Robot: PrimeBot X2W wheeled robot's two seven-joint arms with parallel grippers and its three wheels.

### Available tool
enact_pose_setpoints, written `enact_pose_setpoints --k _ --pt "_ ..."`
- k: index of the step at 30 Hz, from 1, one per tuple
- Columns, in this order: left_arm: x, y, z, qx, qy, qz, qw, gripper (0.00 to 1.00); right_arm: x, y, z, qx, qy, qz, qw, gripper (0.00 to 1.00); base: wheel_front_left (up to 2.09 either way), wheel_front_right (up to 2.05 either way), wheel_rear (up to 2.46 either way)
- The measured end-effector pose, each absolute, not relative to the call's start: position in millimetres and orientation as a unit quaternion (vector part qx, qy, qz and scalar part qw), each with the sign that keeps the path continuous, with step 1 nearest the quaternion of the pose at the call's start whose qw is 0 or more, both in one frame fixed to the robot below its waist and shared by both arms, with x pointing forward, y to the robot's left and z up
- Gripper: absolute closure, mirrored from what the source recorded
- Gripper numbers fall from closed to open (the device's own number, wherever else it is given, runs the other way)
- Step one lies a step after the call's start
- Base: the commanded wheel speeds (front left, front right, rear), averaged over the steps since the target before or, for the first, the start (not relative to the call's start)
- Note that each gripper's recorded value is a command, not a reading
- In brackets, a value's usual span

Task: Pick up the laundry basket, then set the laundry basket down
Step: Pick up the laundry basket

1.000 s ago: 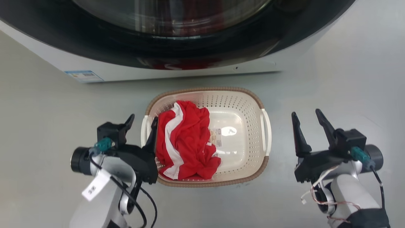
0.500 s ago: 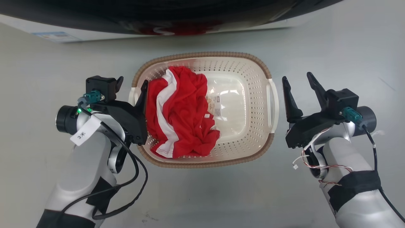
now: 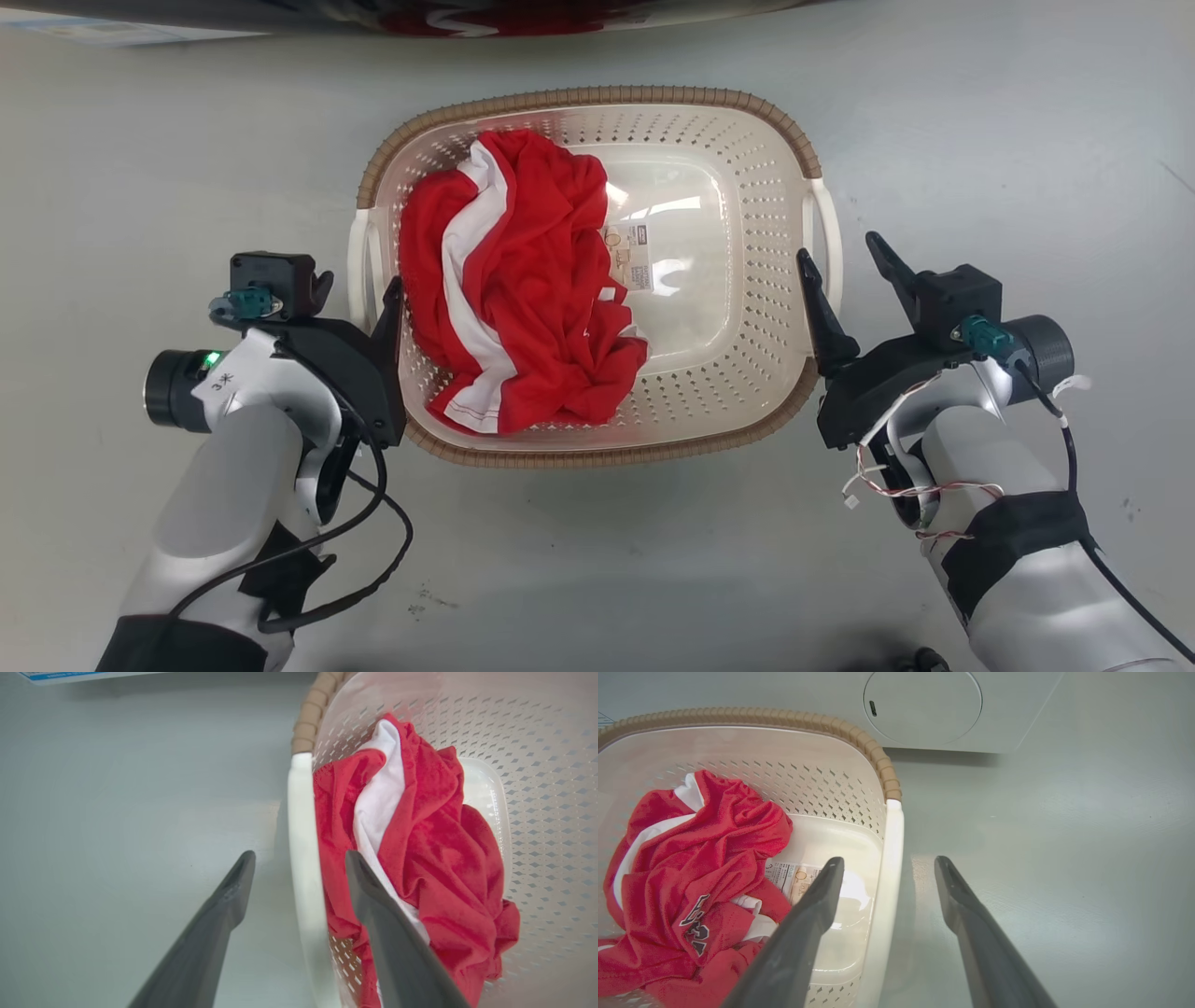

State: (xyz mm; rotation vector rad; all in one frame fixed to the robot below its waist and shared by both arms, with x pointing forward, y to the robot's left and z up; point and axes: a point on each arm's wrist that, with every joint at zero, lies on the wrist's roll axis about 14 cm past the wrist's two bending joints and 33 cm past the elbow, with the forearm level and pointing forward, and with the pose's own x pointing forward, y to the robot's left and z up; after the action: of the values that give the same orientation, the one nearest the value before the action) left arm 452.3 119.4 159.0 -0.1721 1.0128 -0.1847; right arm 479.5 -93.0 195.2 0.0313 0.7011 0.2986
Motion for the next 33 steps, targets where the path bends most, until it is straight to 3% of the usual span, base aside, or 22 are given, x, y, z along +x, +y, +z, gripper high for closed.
enact_pose_setpoints --k 11,12,13,14,33 --pt "439 117 139 -0.093 0.511 -0.082 0.851 0.0 463 -90 168 0.01 0.38 0.158 0.911 0.0 0.0 0.0 0.0" --pt "440 117 139 -0.093 0.511 -0.083 0.85 0.15 464 -89 168 0.009 0.379 0.16 0.911 0.59 0.0 0.0 0.0" --pt "442 116 139 -0.094 0.508 -0.086 0.852 0.92 465 -88 168 0.009 0.379 0.162 0.911 1.0 0.0 0.0 0.0" --pt "444 116 140 -0.094 0.506 -0.086 0.853 1.0 466 -87 168 0.009 0.378 0.166 0.911 1.0 0.0 0.0 0.0" --pt "447 110 144 -0.096 0.496 -0.094 0.858 1.0 465 -85 166 0.012 0.392 0.173 0.904 1.0 0.0 0.0 0.0"
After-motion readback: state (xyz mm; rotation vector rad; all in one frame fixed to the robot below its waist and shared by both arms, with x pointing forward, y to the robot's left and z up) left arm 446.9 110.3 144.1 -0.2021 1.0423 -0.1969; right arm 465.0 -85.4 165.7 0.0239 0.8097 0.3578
